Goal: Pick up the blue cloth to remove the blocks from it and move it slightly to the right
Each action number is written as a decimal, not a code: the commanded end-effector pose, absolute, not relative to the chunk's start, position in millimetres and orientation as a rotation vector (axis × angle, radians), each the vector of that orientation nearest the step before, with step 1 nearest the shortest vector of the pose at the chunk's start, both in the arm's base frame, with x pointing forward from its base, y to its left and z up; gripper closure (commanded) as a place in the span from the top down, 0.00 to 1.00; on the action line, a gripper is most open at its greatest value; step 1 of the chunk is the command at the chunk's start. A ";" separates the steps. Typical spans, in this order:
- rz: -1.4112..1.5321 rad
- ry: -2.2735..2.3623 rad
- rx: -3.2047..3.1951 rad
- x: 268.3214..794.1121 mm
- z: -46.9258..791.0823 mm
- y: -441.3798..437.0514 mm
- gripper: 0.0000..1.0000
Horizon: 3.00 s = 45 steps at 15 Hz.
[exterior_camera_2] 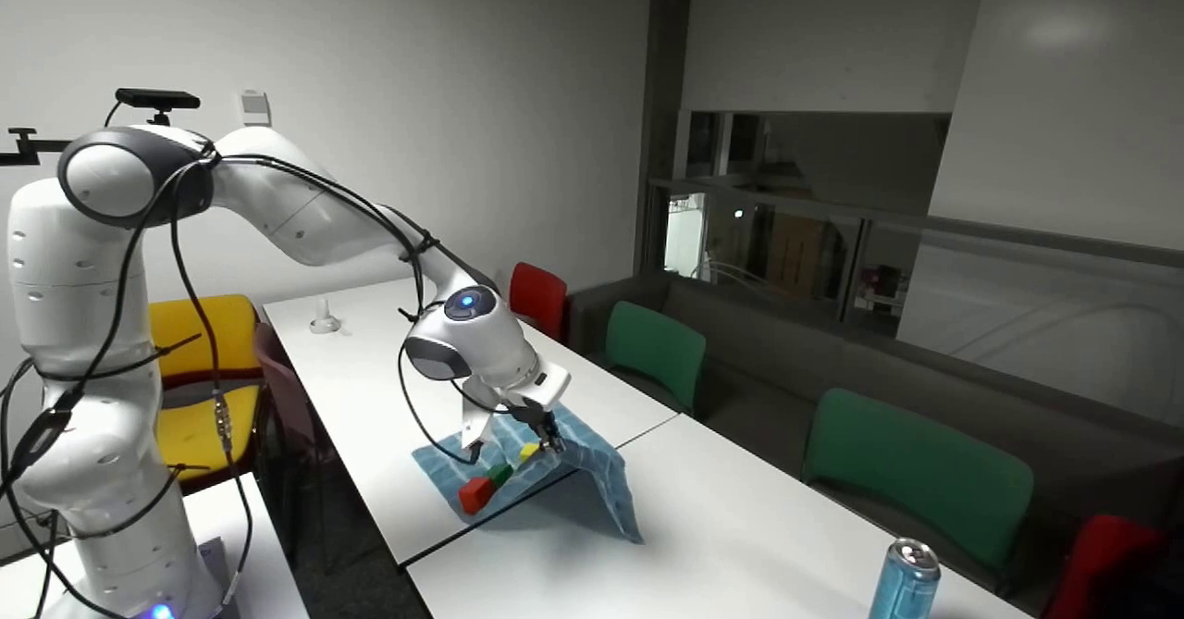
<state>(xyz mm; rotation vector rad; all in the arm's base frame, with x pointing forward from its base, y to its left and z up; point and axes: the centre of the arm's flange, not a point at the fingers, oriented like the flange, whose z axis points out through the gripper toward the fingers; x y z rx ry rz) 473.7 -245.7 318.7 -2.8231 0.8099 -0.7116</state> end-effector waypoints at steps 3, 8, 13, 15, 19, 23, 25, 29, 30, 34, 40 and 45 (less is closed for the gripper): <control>-0.777 0.871 -2.819 443.9 375.2 -243.9 0.02; -0.816 0.897 -2.840 434.2 405.3 -243.6 0.02; -0.865 0.948 -2.848 422.4 437.9 -248.5 0.02; -0.880 0.965 -2.842 417.6 448.4 -249.7 0.02; -0.933 0.990 -2.829 402.9 474.2 -243.0 0.02; -1.010 1.026 -2.828 384.8 500.9 -229.6 0.02; -1.043 1.035 -2.824 377.5 511.2 -224.0 0.02; -1.008 1.003 -2.831 360.8 528.6 -207.4 0.02; -0.990 1.007 -2.835 356.8 531.5 -202.8 0.02; -0.901 1.007 -2.850 334.3 538.8 -184.9 0.02; -0.862 0.961 -2.848 340.2 535.8 -186.4 0.06; -0.857 0.961 -2.849 339.8 534.0 -186.0 0.06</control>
